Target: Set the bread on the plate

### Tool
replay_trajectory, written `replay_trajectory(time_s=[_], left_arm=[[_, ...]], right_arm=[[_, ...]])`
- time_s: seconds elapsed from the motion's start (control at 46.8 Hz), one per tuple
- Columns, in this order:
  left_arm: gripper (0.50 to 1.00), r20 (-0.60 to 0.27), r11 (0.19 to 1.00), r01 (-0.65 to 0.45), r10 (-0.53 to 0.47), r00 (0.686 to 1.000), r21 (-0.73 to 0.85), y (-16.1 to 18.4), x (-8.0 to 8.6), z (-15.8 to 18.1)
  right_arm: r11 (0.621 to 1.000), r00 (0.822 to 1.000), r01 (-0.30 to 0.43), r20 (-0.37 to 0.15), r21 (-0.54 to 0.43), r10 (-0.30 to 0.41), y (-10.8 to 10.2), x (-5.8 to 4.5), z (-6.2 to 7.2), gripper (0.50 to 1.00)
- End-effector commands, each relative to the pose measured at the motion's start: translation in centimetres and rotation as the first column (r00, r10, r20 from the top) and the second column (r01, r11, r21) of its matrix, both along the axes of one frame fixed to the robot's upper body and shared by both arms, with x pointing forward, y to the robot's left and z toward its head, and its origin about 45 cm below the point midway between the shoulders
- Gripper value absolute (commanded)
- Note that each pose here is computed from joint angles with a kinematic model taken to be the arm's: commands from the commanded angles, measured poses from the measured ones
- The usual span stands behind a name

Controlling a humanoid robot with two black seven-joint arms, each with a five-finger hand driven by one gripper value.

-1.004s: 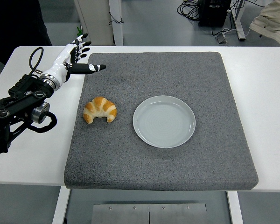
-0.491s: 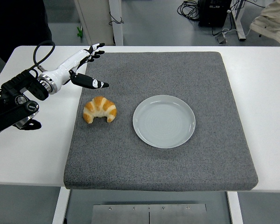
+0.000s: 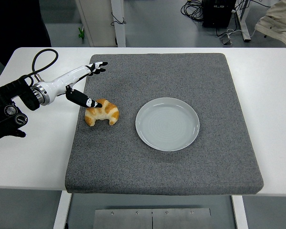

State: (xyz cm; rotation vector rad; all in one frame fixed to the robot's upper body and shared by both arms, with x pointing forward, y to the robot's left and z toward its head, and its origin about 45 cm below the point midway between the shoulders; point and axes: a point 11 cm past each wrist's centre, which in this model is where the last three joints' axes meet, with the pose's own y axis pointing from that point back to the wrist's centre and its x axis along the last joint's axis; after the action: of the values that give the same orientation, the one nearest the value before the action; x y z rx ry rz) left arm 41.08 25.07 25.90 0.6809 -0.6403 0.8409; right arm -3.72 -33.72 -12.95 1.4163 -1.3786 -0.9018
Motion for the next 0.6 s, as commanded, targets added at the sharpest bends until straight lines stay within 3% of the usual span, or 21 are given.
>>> replay_trajectory(time_s=[0.0, 0.214, 0.577], left_arm=[[0.957, -0.027, 0.999, 0.023, -0.022, 0.999, 0.027, 0.0, -0.8, -0.8], [0.957, -0.063, 0.996, 0.047, -0.042, 0.997, 0.081, -0.2, -1.6, -2.6], [0.942, -0.043, 0.99, 0.06, -0.055, 0.998, 0.127, -0.8, -1.7, -3.0]], right_arm=[[1.0, 1.0, 0.0, 0.0, 0.0, 0.0, 0.0, 0.0, 0.0, 1.0], [1.0, 1.0, 0.0, 0.0, 0.0, 0.0, 0.0, 0.0, 0.0, 1.0], [1.0, 1.0, 0.0, 0.0, 0.0, 0.0, 0.0, 0.0, 0.0, 1.0]])
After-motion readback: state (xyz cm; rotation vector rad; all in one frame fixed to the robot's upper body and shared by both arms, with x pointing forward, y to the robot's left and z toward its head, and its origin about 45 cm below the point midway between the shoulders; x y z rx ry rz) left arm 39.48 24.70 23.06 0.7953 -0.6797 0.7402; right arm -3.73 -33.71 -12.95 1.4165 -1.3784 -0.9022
